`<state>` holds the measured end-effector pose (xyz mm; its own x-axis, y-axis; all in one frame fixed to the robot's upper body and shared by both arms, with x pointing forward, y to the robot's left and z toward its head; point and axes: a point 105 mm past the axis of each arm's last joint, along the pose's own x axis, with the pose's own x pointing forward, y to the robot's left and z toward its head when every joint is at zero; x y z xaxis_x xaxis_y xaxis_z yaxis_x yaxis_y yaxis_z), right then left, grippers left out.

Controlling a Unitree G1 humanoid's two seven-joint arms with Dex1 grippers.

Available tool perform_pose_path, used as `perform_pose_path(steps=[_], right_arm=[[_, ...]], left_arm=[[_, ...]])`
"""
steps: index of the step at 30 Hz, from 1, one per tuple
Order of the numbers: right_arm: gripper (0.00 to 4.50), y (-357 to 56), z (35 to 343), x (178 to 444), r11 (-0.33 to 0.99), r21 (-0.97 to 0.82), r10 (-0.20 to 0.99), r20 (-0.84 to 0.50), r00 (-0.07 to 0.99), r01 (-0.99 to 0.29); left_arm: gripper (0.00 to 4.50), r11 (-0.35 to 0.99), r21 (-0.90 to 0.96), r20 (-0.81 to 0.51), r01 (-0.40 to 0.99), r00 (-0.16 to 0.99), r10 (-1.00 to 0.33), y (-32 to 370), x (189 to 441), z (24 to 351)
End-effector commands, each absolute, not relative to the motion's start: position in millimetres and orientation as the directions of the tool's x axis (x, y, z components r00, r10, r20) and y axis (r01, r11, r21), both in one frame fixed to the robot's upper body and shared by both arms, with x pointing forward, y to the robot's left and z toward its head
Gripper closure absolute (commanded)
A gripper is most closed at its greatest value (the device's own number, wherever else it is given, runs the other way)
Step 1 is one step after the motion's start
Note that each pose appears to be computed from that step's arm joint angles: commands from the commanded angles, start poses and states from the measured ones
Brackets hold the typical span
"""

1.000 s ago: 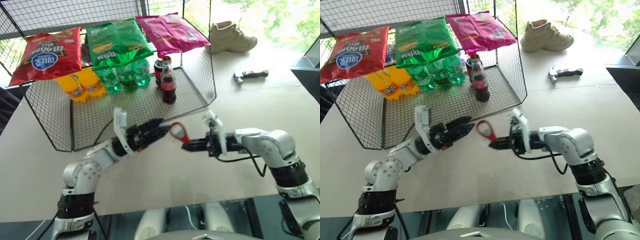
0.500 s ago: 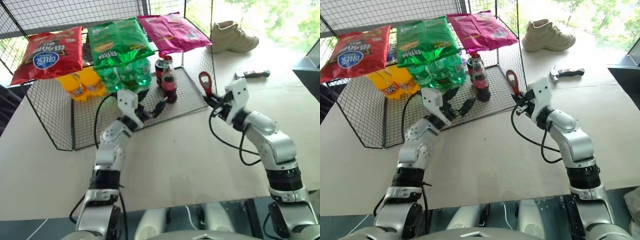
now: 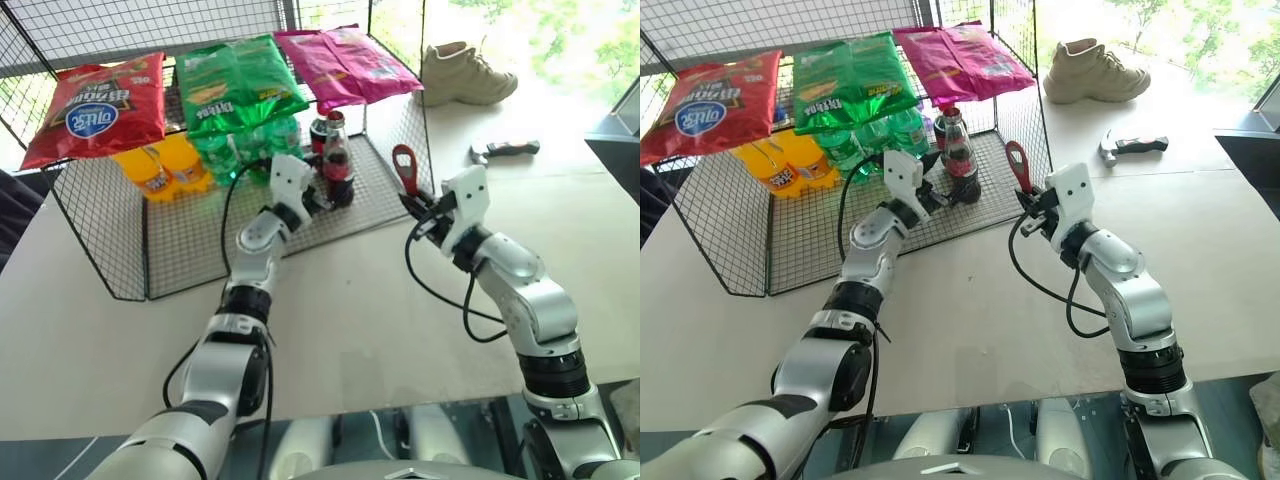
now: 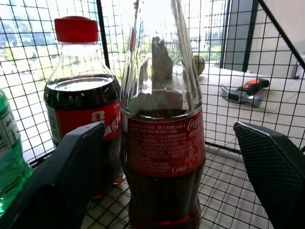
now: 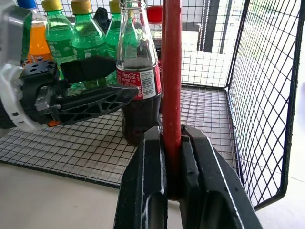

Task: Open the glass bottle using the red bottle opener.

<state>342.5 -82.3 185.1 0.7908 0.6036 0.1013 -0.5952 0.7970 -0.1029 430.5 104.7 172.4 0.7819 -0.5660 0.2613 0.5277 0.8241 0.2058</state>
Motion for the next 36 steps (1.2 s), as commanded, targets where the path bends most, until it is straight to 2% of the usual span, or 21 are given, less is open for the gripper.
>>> perform_pose_path(steps=[1, 15, 18, 20, 21, 29, 36], right_arm=[[4.5, -81.4, 203.6, 336.5, 0.798, -0.13, 0.602, 0.175, 0.779, -0.588], [4.5, -80.3, 202.1, 335.5, 0.801, -0.137, 0.599, 0.18, 0.78, -0.583], [4.5, -81.5, 202.0, 335.6, 0.804, -0.138, 0.595, 0.181, 0.783, -0.579], [4.5, -81.8, 201.8, 335.8, 0.805, -0.138, 0.593, 0.181, 0.785, -0.577], [4.5, -81.8, 201.8, 335.8, 0.806, -0.138, 0.592, 0.182, 0.785, -0.576], [4.5, -83.8, 203.7, 336.6, 0.811, -0.141, 0.585, 0.19, 0.788, -0.568], [4.5, -91.9, 206.5, 338.1, 0.828, -0.143, 0.561, 0.201, 0.803, -0.542]], left_arm=[[0.04, 0.824, 0.261, 0.289, 0.503, 0.773, -0.564, 100.0, 435.7, 185.3], [0.04, 0.887, 0.199, 0.269, 0.416, 0.848, -0.458, 94.2, 457.0, 192.7], [0.75, 0.898, 0.192, 0.266, 0.396, 0.86, -0.436, 96.6, 459.3, 194.1], [1.66, 0.896, 0.194, 0.262, 0.4, 0.859, -0.44, 96.2, 459.5, 193.9], [1.87, 0.895, 0.194, 0.261, 0.402, 0.858, -0.442, 95.9, 459.5, 193.8], [1.84, 0.857, 0.207, 0.291, 0.472, 0.807, -0.514, 90.7, 452.9, 200.2], [1.84, 0.744, 0.245, 0.347, 0.622, 0.66, -0.666, 88.7, 421.4, 212.3]])
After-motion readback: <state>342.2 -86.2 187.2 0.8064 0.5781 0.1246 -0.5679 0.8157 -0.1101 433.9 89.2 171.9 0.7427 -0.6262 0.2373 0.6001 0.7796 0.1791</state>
